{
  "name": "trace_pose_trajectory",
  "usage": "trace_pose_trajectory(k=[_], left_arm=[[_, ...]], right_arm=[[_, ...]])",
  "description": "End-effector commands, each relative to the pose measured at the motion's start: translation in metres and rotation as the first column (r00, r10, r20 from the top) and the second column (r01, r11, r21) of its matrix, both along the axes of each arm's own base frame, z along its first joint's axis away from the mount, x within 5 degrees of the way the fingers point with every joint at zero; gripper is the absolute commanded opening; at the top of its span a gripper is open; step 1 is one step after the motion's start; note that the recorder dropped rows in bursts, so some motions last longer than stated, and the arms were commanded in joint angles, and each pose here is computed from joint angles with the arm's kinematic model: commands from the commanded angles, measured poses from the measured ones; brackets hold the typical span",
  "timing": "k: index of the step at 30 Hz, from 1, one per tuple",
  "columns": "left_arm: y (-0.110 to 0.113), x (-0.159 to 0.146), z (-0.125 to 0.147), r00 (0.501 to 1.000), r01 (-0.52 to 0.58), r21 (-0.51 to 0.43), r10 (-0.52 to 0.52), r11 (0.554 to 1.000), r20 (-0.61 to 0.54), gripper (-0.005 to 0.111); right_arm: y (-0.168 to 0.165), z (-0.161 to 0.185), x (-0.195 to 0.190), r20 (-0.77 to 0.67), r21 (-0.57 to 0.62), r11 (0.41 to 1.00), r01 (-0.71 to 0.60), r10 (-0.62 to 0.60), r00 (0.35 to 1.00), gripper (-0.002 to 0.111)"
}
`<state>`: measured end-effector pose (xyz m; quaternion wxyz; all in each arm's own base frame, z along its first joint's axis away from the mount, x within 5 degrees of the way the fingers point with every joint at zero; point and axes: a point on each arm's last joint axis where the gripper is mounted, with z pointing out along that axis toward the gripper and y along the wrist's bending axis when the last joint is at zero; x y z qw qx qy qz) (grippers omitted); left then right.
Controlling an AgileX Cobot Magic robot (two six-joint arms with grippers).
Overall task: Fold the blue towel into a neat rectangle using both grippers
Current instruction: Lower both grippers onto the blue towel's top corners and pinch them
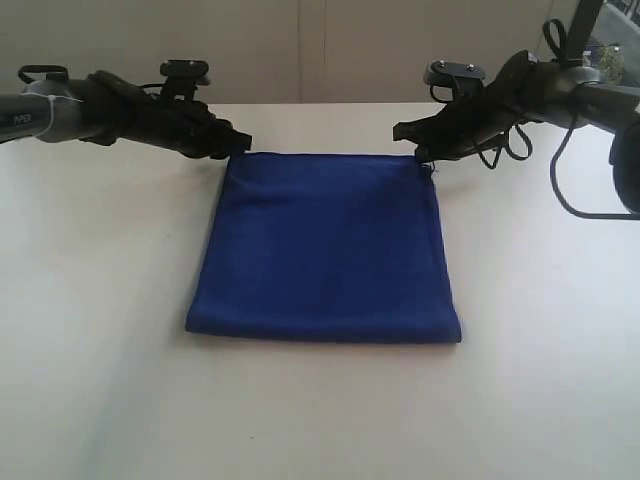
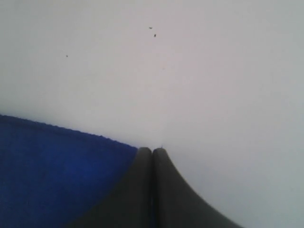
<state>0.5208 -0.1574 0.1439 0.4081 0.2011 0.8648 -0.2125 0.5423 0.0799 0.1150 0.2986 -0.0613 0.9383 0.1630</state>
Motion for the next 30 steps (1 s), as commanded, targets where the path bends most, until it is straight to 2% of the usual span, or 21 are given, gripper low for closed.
trace_pose_trajectory(k=[1,9,17,19,28,30], left_arm=[[-0.001,0.001,0.007,1.000,-0.009,-0.008,0.009,1.000,0.028,0.038],[-0.001,0.002,-0.009,1.000,-0.002,0.010,0.002,1.000,0.010,0.038],[-0.001,0.002,-0.010,1.000,-0.002,0.010,0.002,1.000,0.009,0.037],[-0.001,0.002,-0.010,1.000,-0.002,0.010,0.002,1.000,0.009,0.033],[-0.001,0.003,-0.009,1.000,-0.016,0.000,0.016,1.000,0.012,0.001],[-0.001,0.003,-0.009,1.000,-0.019,-0.006,0.019,1.000,0.010,0.000]], right_arm=[[-0.005,0.004,0.002,0.017,-0.007,1.000,0.009,-0.009,1.000,0.000],[-0.005,0.004,0.002,0.018,-0.006,1.000,0.011,-0.010,1.000,0.000],[-0.005,0.004,0.002,0.018,-0.006,1.000,0.011,-0.010,1.000,0.000],[-0.005,0.004,0.002,0.018,-0.006,1.000,0.011,-0.010,1.000,0.000],[-0.005,0.004,0.002,0.018,-0.006,1.000,0.011,-0.010,1.000,0.000],[-0.005,0.004,0.002,0.019,-0.007,1.000,0.009,-0.009,1.000,0.000]])
